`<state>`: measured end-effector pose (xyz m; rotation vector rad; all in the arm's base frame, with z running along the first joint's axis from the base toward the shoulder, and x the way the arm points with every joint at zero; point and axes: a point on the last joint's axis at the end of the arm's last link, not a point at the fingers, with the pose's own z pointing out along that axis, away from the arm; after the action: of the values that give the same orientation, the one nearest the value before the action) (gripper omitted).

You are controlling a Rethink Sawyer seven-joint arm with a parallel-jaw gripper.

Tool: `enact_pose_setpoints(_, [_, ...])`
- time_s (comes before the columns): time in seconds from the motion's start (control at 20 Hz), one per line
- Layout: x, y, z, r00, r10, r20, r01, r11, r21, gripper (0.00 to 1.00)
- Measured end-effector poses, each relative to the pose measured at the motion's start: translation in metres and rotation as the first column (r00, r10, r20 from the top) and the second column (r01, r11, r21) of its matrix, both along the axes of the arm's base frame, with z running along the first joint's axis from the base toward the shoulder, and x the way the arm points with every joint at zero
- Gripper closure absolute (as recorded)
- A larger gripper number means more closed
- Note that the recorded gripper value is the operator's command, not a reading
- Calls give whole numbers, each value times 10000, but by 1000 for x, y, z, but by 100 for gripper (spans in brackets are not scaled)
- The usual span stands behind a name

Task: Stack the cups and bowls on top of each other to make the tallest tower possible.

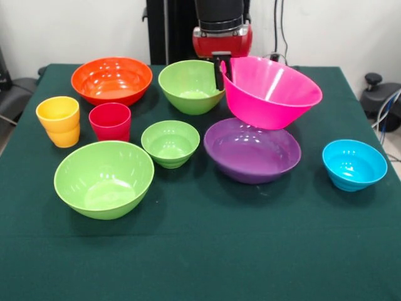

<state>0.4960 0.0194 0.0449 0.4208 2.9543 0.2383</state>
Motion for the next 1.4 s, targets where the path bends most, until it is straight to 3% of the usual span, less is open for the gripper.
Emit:
enact_pose_setpoints(0.6, [0, 18, -24, 9994, 331, -48, -332, 9992, -200, 100])
enact_pose_setpoints(0.9, [7, 22, -18, 9988, 470, 159, -465, 9984, -313, 100])
enact_pose_setpoints(1.4, [14, 7, -9, 9990, 239, 380, -223, 9988, -433, 100])
